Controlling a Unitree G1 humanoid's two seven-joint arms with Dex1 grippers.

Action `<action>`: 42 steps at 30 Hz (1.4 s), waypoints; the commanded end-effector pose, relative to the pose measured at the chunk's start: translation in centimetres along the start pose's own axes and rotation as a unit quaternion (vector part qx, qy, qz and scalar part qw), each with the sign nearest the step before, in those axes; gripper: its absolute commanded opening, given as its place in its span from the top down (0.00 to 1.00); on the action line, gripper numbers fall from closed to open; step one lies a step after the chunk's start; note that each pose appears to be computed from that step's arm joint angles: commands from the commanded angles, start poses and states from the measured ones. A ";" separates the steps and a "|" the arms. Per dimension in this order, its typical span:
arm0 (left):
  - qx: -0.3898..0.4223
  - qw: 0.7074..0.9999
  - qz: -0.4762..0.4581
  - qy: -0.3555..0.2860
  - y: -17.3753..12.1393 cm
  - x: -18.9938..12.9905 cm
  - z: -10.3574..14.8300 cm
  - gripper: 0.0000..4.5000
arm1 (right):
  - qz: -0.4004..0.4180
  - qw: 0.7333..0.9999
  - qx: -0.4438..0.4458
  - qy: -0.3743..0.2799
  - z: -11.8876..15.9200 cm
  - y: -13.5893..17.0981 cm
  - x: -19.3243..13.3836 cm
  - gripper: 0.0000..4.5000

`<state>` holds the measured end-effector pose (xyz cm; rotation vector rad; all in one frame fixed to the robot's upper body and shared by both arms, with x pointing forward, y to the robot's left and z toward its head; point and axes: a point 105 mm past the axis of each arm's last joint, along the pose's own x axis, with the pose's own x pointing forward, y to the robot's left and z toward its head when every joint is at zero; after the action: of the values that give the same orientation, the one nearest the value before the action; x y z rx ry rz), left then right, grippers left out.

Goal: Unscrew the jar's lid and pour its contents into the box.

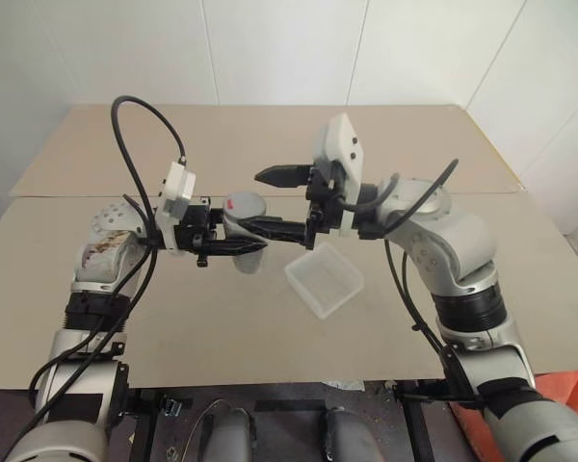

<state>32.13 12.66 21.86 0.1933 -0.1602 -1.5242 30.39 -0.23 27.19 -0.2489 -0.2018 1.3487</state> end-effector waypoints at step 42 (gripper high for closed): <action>0.033 0.999 -0.010 0.008 -0.3 0.1 0.7 0.57 | 0.023 0.999 0.017 -0.032 1.8 0.9 1.5 0.35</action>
<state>32.03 12.61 21.81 0.2113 -0.1673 -1.5277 30.03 1.47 26.79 -0.1845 -0.1591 1.3937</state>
